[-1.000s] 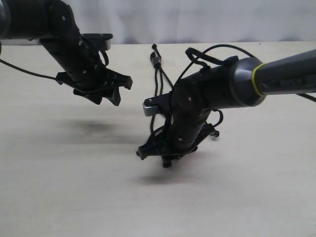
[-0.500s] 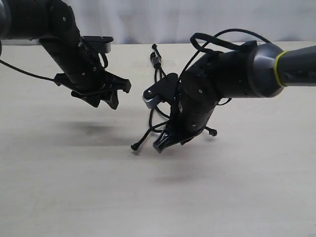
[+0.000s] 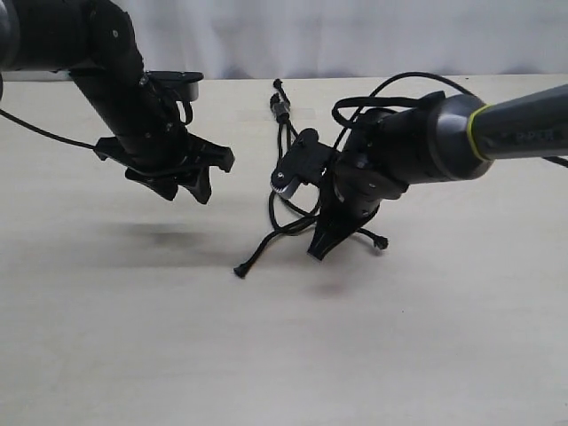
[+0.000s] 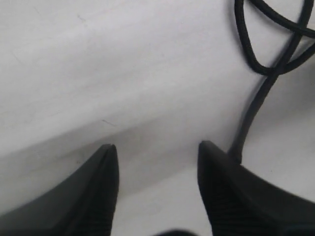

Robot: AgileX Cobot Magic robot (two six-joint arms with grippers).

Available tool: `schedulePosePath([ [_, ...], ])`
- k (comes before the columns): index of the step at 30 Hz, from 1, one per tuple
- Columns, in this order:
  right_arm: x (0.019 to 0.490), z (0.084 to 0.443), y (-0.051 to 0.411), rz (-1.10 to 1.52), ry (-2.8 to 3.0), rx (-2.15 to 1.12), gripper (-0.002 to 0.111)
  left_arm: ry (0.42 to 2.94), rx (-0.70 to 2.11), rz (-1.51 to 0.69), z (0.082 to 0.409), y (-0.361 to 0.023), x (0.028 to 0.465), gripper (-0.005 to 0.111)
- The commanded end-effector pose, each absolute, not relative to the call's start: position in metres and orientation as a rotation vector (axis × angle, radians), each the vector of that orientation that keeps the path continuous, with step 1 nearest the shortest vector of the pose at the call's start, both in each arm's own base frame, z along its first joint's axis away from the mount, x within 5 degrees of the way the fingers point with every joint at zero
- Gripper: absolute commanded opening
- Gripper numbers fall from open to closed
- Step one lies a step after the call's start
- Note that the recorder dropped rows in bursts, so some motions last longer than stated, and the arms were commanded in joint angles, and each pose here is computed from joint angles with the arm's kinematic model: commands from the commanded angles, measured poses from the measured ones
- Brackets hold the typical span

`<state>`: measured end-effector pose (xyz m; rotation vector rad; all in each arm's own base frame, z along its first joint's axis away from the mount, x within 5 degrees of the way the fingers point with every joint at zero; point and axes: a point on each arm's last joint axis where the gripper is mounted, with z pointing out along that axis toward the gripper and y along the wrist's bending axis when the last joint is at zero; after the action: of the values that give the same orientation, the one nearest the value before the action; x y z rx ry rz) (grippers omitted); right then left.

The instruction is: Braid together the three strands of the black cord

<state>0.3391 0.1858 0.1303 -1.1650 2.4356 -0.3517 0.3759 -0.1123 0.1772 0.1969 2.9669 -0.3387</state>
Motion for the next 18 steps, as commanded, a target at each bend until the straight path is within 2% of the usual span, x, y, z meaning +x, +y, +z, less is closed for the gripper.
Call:
schedulePosePath([
  [1, 0.354, 0.131, 0.178, -0.274, 2.373, -1.102, 0.004, 2.965, 0.178, -0.365, 0.18, -0.113, 0.374, 0.047],
  [10, 0.36, 0.107, 0.157, -0.193, 2.577, -0.876, 0.004, 2.957, 0.169, -0.375, 0.18, -0.114, 0.375, 0.046],
  [13, 0.353, 0.104, 0.157, -0.142, 2.685, -0.781, 0.004, 2.957, 0.195, -0.372, 0.179, -0.114, 0.375, 0.031],
  [18, 0.336, 0.1, 0.16, -0.029, 2.842, -0.874, 0.004, 2.955, 0.182, -0.4, 0.175, -0.117, 0.376, 0.002],
])
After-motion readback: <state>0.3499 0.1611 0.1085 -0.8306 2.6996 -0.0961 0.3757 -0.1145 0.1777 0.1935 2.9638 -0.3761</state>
